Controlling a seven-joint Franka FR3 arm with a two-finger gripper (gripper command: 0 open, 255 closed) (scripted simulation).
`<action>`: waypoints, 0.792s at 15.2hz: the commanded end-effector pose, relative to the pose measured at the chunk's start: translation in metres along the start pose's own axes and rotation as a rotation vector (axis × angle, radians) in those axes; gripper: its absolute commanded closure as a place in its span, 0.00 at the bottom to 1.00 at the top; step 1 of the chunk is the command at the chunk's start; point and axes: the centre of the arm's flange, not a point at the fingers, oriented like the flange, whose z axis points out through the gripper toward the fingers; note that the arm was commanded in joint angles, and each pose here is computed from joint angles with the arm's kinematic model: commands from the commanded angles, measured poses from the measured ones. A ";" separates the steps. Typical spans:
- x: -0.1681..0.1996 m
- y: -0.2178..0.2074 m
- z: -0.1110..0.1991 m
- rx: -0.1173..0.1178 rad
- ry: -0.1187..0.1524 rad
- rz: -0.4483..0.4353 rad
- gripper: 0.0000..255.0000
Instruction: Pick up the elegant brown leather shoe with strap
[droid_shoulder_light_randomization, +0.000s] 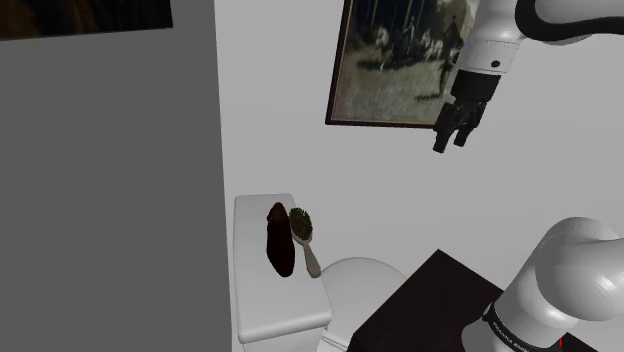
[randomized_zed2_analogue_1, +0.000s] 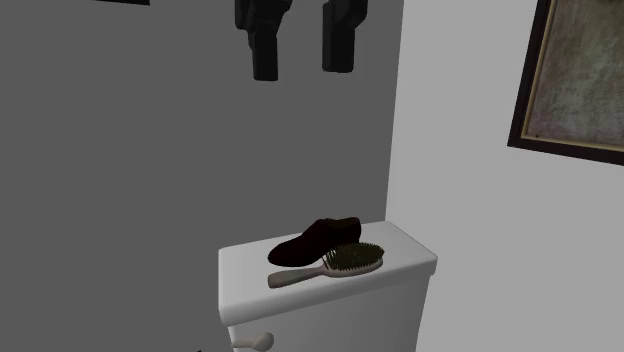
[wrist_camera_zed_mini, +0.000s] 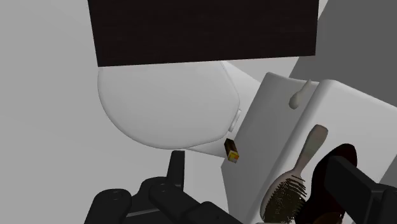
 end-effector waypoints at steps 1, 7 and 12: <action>0.000 0.000 0.000 0.000 0.000 0.000 0.00; 0.052 -0.030 0.051 0.059 -0.034 0.013 0.00; 0.094 -0.057 0.094 0.108 -0.062 0.024 0.00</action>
